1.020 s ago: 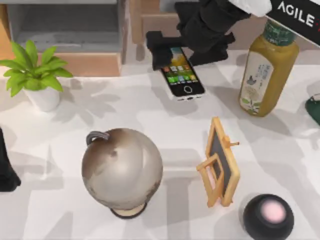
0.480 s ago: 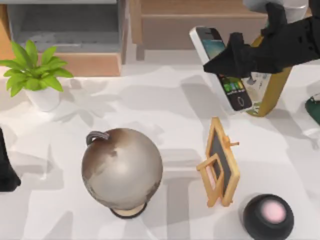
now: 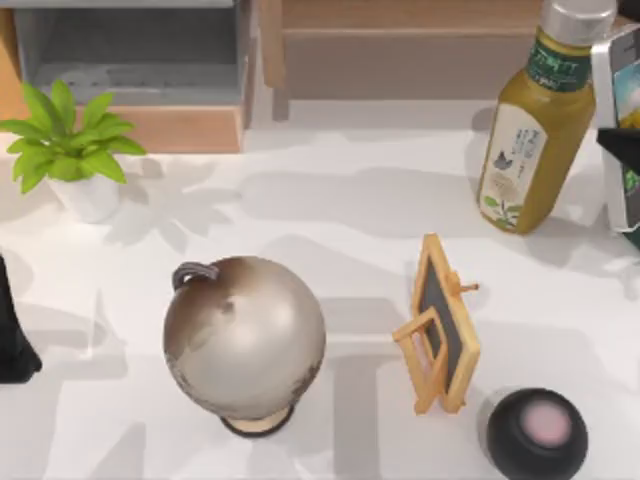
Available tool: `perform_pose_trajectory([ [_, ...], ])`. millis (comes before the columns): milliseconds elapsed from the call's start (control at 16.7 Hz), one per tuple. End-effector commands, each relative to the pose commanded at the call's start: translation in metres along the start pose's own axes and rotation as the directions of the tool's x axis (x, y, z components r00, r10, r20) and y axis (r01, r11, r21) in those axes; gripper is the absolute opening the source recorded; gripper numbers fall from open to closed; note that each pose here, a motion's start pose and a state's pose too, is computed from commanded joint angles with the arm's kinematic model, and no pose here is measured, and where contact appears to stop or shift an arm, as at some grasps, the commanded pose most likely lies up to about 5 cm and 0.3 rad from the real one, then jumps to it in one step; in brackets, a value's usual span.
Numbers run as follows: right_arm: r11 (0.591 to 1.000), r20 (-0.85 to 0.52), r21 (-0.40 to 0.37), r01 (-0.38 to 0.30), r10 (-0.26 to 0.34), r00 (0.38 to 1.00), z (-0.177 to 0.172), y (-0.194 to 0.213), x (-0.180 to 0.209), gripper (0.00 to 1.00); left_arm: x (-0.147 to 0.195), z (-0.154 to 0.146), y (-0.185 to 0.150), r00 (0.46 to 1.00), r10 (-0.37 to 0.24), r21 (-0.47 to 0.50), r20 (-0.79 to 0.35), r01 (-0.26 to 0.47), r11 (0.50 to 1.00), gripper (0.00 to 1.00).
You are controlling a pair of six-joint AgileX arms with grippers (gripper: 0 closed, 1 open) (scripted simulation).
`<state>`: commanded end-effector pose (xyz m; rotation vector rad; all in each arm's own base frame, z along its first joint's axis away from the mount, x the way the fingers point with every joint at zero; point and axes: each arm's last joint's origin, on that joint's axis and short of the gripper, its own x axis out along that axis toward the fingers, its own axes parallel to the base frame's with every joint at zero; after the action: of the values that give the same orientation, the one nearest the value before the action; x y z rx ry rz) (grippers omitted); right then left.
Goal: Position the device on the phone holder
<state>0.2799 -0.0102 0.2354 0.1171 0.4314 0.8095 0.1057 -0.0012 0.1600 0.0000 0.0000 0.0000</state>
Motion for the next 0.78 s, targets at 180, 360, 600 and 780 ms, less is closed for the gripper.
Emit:
perform_pose_trajectory([
  [180,0.981,0.112,-0.097,0.167,-0.156,0.981,-0.019,-0.023,-0.040,0.00,0.000,0.000,0.000,1.000,0.000,0.000,0.000,0.000,1.000,1.00],
  [360,0.937,0.171,-0.135,0.323,-0.299,0.939,-0.040,-0.043,-0.072,0.00,0.000,0.000,0.000,1.000,0.000,0.000,0.000,0.000,1.000,1.00],
  [600,0.900,0.190,-0.139,0.414,-0.386,0.903,-0.056,-0.054,-0.089,0.00,0.000,0.000,0.000,1.000,0.000,0.000,0.000,0.000,1.000,1.00],
  [780,0.900,0.190,-0.139,0.414,-0.386,0.903,-0.056,-0.054,-0.089,0.00,0.000,0.000,0.000,1.000,0.000,0.000,0.000,0.000,1.000,1.00],
])
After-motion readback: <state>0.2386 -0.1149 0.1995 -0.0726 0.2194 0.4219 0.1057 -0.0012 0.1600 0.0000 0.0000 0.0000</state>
